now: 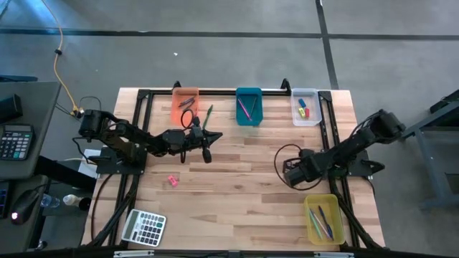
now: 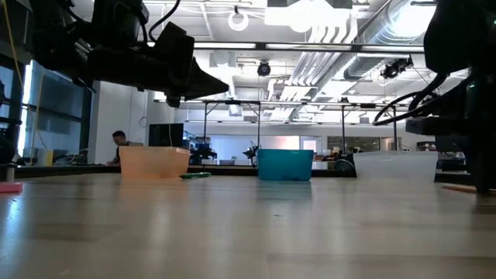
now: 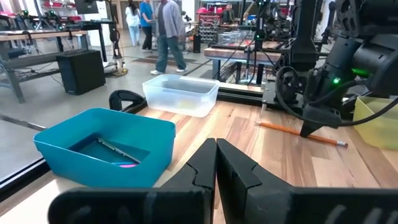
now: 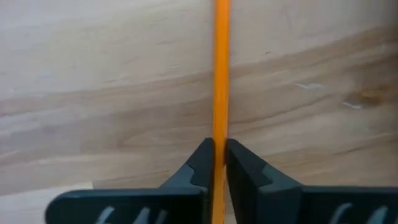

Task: Sort crayons/erasers/pens/pencils in bins
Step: Put the orange pencil into the blue bin

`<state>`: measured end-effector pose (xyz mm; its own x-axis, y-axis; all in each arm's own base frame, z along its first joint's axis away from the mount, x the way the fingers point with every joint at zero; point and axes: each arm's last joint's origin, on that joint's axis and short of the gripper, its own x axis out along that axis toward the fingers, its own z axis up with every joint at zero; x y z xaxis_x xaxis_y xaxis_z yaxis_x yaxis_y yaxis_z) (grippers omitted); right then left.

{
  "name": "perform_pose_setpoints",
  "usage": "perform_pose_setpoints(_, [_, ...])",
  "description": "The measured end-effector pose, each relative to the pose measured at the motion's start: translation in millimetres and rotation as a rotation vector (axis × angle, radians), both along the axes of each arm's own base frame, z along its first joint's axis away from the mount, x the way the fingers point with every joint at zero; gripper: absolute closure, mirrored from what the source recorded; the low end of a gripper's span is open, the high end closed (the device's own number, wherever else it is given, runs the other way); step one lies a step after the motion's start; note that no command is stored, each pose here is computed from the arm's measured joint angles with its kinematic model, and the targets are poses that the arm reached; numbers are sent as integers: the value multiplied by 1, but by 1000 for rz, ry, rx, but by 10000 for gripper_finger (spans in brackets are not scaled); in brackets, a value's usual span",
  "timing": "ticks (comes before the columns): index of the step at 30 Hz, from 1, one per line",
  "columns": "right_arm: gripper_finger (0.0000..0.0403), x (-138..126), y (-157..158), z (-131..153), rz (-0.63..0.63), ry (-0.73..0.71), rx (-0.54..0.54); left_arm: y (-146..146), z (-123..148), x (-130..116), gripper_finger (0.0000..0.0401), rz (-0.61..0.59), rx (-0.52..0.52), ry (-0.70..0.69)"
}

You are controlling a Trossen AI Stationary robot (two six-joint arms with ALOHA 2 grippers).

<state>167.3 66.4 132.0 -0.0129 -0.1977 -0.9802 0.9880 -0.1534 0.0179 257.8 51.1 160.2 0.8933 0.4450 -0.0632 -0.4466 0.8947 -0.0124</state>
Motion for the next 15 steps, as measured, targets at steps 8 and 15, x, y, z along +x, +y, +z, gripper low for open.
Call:
perform_pose_setpoints(8, [388,14,3,29,134,12,-84,0,0,0,401,1,-2,0])
perform_pose_setpoints(15, [388,34,3,67,210,-18,-130,0,0,0,401,1,-9,-4])
